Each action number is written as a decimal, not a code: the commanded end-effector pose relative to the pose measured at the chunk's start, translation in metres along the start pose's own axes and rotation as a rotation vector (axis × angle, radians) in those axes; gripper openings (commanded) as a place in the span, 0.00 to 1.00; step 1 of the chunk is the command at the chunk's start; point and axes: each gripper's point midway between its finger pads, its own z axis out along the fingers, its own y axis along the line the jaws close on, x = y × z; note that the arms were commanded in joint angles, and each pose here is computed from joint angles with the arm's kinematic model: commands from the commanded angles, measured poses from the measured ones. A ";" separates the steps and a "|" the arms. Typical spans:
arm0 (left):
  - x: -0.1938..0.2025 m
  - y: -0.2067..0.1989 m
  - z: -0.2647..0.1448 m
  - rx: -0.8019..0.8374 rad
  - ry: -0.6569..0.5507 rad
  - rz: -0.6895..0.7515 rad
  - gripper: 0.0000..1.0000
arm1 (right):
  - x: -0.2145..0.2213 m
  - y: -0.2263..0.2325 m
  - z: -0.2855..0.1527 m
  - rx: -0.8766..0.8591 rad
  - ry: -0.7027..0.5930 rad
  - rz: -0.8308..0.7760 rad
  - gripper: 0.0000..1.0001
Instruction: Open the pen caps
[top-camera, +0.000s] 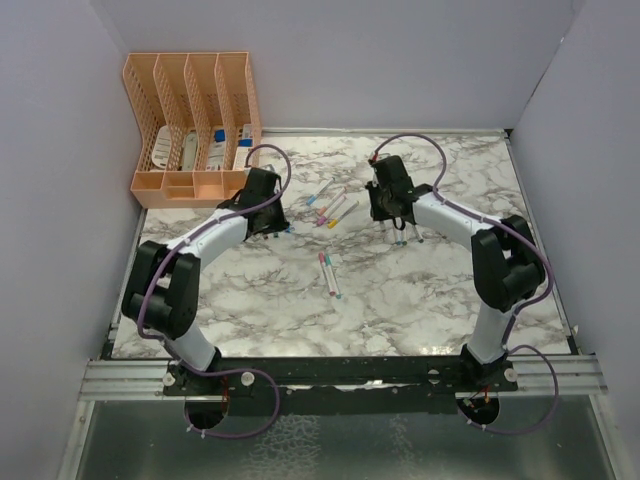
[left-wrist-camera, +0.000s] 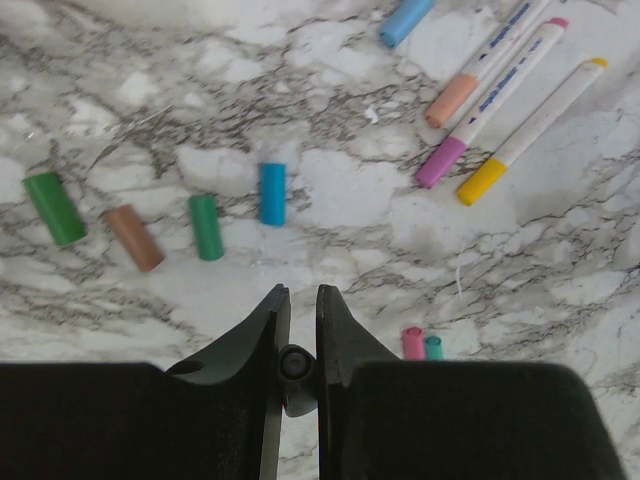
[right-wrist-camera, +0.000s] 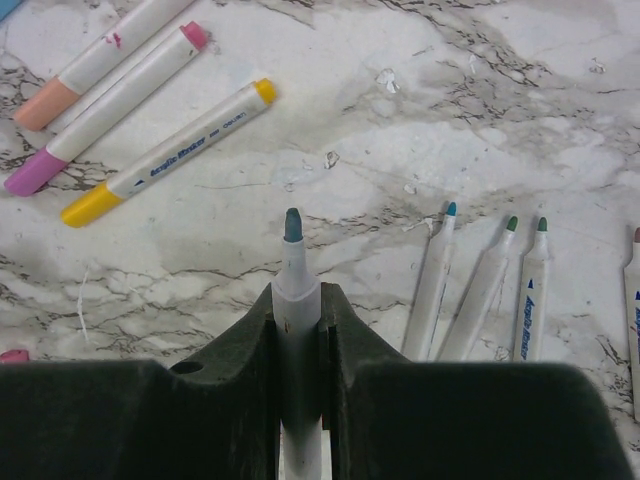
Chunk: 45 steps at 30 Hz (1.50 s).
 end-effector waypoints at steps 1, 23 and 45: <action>-0.018 -0.035 0.010 0.055 -0.027 0.059 0.00 | -0.013 -0.004 0.005 0.000 -0.024 0.003 0.01; -0.004 -0.033 0.058 -0.037 0.049 0.103 0.27 | 0.010 -0.014 0.044 0.003 0.058 0.027 0.06; -0.041 -0.062 -0.050 0.125 -0.153 0.022 0.47 | 0.012 -0.028 0.048 0.046 0.079 0.058 0.36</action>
